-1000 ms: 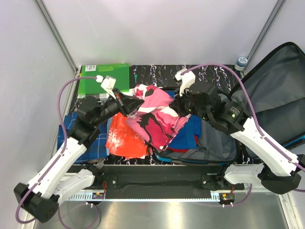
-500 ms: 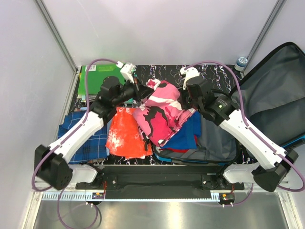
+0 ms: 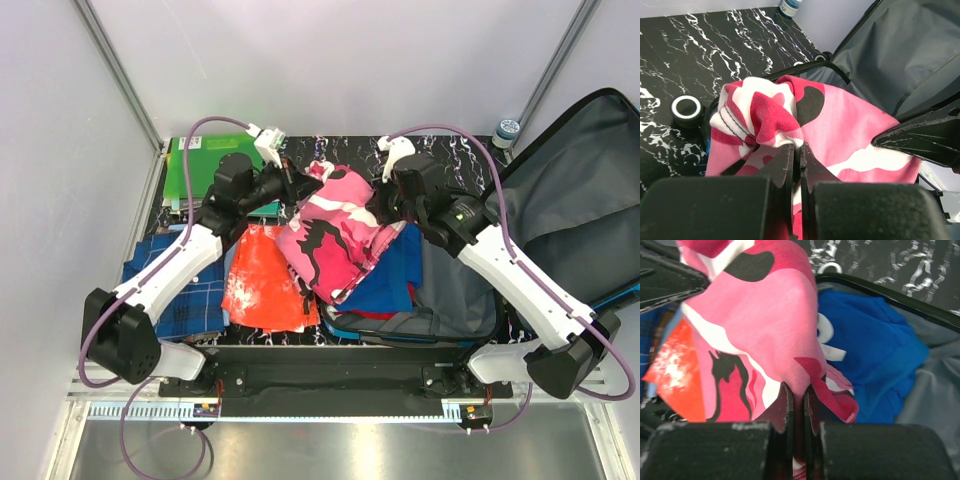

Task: Pack the luggage
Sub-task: Place the clothes at the center of the board.

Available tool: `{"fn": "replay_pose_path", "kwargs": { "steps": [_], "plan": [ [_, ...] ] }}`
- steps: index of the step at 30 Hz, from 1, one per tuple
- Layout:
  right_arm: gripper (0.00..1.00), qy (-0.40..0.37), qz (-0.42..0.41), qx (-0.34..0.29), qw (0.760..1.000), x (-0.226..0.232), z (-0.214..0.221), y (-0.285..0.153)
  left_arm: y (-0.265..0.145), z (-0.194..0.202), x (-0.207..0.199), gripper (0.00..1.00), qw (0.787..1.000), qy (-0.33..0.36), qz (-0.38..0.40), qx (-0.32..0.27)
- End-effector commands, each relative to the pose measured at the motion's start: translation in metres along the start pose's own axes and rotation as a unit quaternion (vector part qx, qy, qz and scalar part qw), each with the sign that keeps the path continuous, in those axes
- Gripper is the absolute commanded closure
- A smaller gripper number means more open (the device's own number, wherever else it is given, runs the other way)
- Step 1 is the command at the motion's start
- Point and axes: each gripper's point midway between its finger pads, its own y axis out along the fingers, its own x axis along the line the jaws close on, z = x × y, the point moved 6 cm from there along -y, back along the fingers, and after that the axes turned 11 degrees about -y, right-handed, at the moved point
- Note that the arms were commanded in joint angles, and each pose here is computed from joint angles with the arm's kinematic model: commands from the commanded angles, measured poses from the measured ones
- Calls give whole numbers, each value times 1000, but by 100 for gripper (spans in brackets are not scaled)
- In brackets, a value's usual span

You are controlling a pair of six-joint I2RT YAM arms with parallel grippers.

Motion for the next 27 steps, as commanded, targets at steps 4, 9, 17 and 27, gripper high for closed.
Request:
{"fn": "replay_pose_path", "kwargs": {
  "steps": [4,9,17,27],
  "plan": [
    [100,3,-158,-127,979,42,-67,-25,-45,-31,-51,100,993,55,72,-71],
    [100,-37,-224,-147,963,81,-83,-41,-75,-29,-61,100,992,58,59,-97],
    [100,-61,-313,-156,935,137,-89,-69,-138,-13,-59,100,987,41,-29,-155],
    [100,-56,-389,-138,909,178,-80,-94,-209,3,-72,100,973,-10,-70,-218]
  ]
}}
